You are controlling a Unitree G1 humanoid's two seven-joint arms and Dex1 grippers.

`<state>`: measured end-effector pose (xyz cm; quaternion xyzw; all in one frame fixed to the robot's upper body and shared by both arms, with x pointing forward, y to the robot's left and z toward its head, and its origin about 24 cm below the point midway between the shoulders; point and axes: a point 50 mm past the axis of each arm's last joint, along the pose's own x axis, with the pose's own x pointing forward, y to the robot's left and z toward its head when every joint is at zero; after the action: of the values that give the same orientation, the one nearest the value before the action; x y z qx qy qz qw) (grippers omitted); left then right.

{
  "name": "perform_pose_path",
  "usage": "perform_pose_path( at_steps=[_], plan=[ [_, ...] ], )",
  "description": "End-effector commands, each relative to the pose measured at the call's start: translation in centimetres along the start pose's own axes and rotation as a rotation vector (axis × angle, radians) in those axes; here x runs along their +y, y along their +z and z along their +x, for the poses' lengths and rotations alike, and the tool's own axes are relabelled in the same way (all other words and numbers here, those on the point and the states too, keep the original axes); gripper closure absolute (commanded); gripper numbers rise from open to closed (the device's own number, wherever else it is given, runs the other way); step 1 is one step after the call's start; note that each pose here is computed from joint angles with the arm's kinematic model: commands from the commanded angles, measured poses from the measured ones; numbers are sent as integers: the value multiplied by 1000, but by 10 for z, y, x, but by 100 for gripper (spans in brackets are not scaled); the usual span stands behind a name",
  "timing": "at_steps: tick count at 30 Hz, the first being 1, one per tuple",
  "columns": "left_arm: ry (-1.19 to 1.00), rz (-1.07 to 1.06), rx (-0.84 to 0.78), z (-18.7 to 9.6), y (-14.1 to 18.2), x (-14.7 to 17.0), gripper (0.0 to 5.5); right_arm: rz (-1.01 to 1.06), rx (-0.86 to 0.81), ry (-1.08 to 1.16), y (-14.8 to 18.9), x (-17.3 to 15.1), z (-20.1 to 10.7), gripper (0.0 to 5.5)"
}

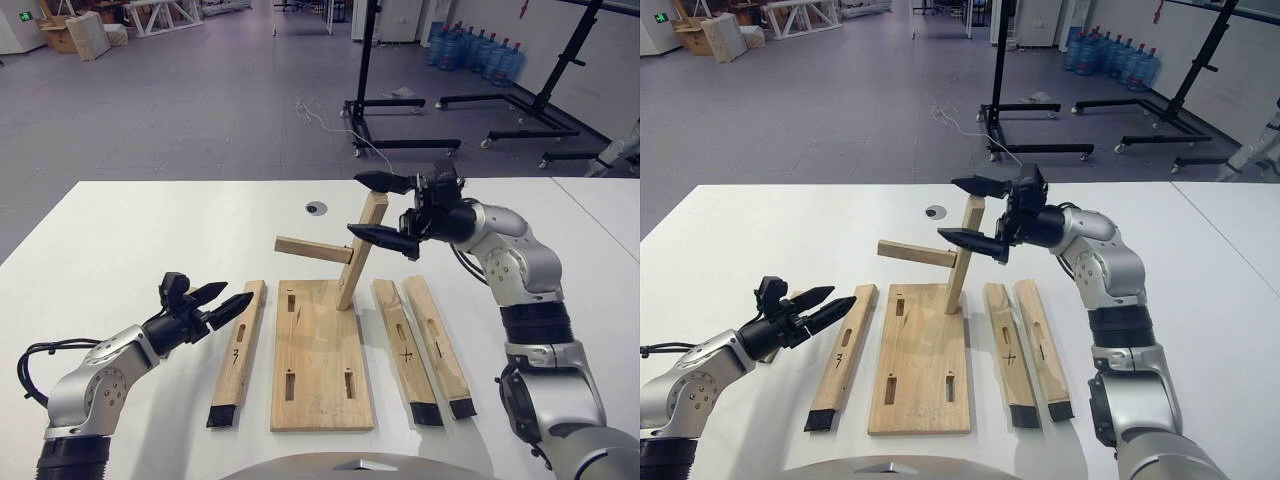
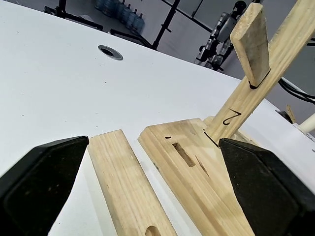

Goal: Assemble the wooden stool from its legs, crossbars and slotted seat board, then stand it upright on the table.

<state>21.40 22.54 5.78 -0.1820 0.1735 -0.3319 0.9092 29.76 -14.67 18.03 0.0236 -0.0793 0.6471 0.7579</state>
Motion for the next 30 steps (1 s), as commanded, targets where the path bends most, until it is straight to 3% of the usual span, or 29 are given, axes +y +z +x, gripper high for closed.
perform_pose_path(
  at_steps=[1, 8, 12, 14, 17, 19, 21, 25, 30],
  plan=[
    [9, 15, 0, -1, 1, 2, 63, 60, 19, -7, -10, 5, 4, 13],
    [15, 9, 2, -3, -2, 0, 63, -101, -123, -192, 26, -15, -9, 13],
    [16, 14, 13, -8, -5, -5, 63, -109, -279, -294, 54, -8, -24, 13],
    [5, 23, 15, -12, -5, -11, 63, -102, -329, -449, 61, -3, -34, 13],
    [-10, 31, 12, -23, -6, -26, 63, -42, -140, -916, 36, -3, -60, 13],
    [-4, 31, 5, -30, -10, -40, 63, -3, 38, -1089, 7, 9, -71, 13],
    [1, 22, 0, -37, -15, -56, 63, 38, 106, -1200, -13, 29, -70, 13],
    [-7, -23, -15, -44, -29, -103, 63, 75, 340, -1273, -48, 79, -79, 13],
    [36, -48, -63, -39, -34, -125, 63, 132, 601, -1278, -61, 112, -110, 13]
  ],
)
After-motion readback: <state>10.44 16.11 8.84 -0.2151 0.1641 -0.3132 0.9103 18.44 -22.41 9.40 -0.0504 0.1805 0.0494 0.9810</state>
